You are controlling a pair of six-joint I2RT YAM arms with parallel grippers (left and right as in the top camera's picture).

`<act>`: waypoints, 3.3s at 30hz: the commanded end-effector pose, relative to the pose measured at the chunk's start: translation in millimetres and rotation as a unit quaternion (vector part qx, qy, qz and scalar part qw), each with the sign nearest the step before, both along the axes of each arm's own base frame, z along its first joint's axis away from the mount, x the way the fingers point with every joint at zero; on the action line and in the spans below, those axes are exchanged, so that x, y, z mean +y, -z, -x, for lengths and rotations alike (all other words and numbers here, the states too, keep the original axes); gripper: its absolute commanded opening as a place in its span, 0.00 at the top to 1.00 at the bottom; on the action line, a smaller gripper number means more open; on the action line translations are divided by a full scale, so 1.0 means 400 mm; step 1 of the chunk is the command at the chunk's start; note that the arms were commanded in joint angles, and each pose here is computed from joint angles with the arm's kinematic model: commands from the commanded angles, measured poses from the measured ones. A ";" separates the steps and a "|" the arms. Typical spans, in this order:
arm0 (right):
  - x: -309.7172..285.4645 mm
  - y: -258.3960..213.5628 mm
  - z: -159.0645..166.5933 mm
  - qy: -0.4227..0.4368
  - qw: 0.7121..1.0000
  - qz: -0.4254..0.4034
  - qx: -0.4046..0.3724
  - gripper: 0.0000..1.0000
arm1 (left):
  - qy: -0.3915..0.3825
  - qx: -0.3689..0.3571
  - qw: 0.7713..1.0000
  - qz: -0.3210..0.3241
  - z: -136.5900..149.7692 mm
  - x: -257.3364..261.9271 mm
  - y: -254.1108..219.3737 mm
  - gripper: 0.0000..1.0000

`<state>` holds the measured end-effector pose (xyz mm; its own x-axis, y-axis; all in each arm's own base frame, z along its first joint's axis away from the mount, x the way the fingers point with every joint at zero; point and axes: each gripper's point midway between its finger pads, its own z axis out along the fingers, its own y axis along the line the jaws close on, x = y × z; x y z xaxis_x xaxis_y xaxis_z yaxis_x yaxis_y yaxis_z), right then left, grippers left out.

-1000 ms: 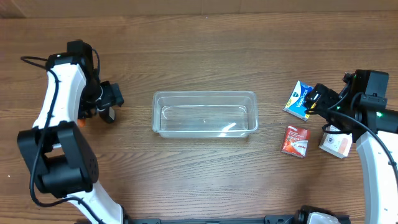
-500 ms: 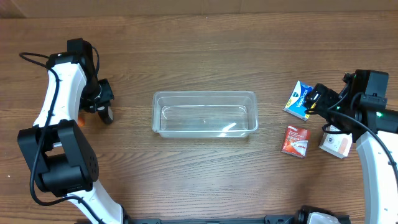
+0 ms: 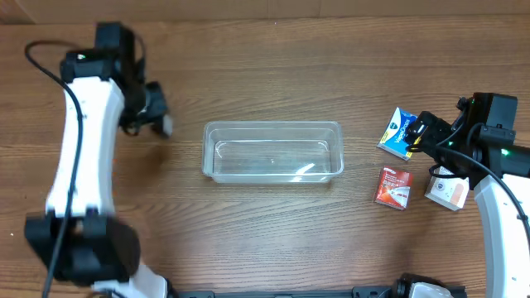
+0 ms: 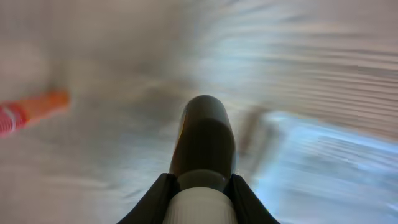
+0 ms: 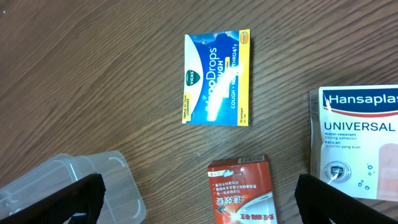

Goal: Pack container
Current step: 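Grasp the black-capped dark bottle with the left gripper and lift, then lower the dark bottle into the container's left end and release, then move the left gripper to the orange tube and grasp it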

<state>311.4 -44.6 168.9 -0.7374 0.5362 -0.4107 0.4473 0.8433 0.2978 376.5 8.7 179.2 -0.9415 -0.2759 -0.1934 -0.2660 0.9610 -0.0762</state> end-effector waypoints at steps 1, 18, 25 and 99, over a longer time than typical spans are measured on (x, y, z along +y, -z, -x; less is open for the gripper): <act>-0.003 -0.031 -0.016 0.002 1.000 0.001 -0.019 0.00 | 0.086 -0.110 0.990 0.029 0.040 -0.177 -0.197 0.96; -0.004 -0.032 -0.018 0.002 1.000 0.001 -0.021 0.00 | 0.034 0.000 0.999 -0.001 0.051 -0.325 0.159 0.96; -0.004 -0.033 -0.019 0.002 1.000 0.001 -0.021 0.00 | 0.021 0.017 0.999 -0.041 0.035 -0.299 0.243 0.95; -0.003 -0.032 -0.018 0.002 1.000 0.001 -0.020 0.00 | -0.165 -0.030 0.986 -0.003 0.083 0.237 -0.075 0.96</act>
